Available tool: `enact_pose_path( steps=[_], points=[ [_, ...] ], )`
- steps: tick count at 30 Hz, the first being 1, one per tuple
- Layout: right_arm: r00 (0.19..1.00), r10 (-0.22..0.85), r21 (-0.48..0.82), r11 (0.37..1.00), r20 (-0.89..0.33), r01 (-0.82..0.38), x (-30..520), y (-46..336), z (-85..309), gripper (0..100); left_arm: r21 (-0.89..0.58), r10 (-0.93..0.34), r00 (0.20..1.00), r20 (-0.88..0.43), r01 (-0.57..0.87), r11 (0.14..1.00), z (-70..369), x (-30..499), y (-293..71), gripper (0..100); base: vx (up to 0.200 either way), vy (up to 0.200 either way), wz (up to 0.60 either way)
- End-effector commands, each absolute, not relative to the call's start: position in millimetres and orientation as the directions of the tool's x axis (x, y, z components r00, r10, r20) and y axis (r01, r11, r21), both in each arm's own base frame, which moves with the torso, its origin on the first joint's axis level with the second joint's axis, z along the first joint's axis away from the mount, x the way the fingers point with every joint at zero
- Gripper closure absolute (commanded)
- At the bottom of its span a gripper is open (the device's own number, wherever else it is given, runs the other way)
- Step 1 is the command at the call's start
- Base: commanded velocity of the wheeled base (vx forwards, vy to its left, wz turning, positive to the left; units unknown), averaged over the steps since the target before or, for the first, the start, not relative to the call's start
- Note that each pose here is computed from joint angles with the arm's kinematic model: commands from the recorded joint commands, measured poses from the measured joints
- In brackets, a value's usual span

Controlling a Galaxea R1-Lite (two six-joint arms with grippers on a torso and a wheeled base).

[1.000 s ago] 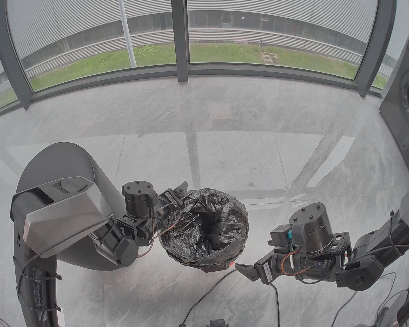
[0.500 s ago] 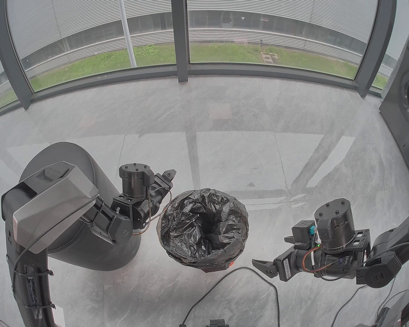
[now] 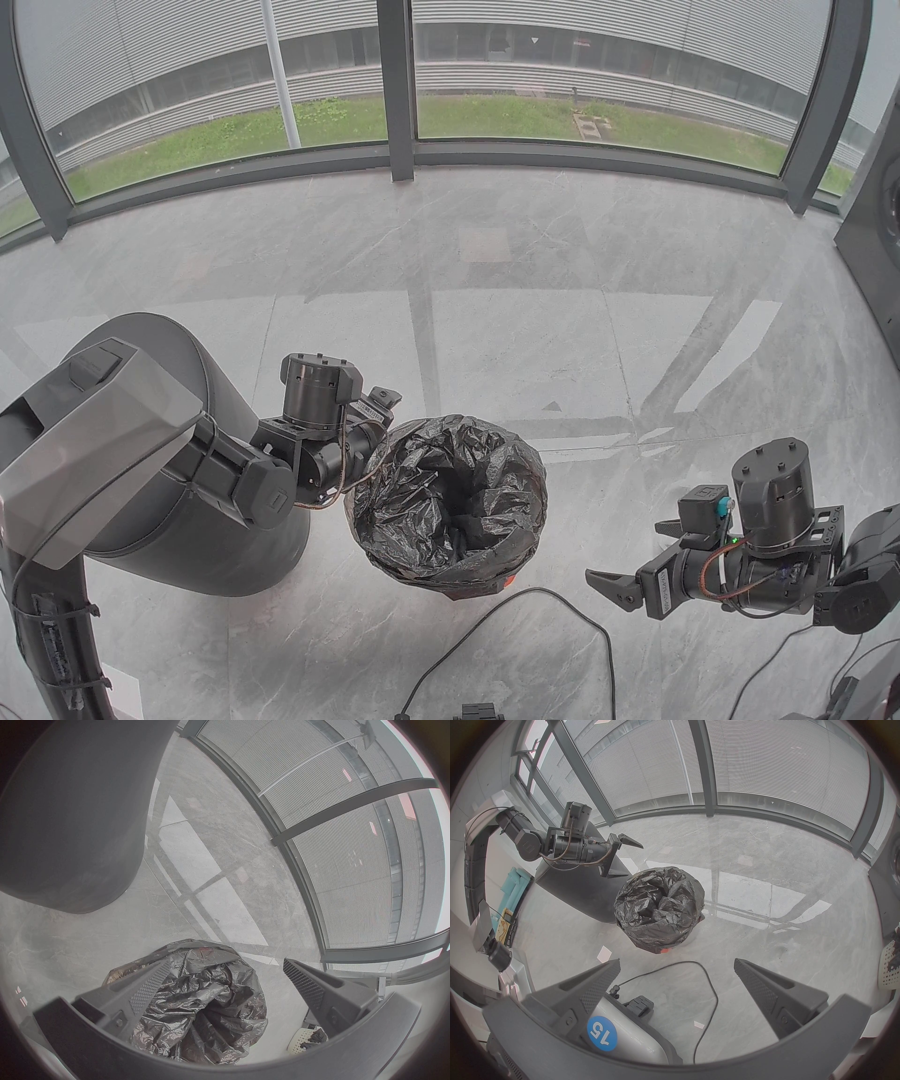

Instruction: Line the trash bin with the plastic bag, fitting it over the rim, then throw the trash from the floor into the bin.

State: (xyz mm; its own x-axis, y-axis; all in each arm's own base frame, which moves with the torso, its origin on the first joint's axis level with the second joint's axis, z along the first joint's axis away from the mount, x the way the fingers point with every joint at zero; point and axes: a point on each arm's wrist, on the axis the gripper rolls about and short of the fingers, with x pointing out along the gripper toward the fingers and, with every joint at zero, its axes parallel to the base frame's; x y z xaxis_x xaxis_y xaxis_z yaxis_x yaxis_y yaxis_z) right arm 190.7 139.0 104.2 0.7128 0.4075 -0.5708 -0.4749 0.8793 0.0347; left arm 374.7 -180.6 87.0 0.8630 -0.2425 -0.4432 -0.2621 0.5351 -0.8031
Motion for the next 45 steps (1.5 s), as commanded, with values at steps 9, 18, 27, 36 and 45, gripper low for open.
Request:
enact_pose_path(
  steps=[9,18,27,36,45],
  points=[
    [0.734,0.365,0.041,0.907,-0.573,-0.419,170.6,103.8,104.8,0,-0.77,-0.238,0.847,-0.475,-0.269,0.579,66.0,381.0,-182.7,0,0.0,0.0,0.0],
    [0.753,0.354,0.05,0.917,-0.555,-0.395,173.0,94.5,109.7,0,-0.765,-0.233,0.865,-0.445,-0.232,0.601,58.5,394.4,-182.6,0,0.0,0.0,0.0],
    [0.751,0.352,0.05,0.918,-0.559,-0.393,173.9,94.4,109.0,0,-0.763,-0.226,0.864,-0.449,-0.24,0.6,47.2,405.2,-183.9,0,0.0,0.0,0.0],
    [0.74,0.36,0.056,0.914,-0.568,-0.402,174.6,95.0,107.1,0,-0.762,-0.22,0.864,-0.452,-0.247,0.598,42.4,408.0,-181.5,0,0.0,0.0,0.0],
    [0.739,0.357,0.056,0.915,-0.572,-0.399,174.5,94.3,106.1,0,-0.761,-0.217,0.862,-0.459,-0.255,0.597,34.6,407.0,-181.0,0,0.0,0.0,0.0]
  ],
)
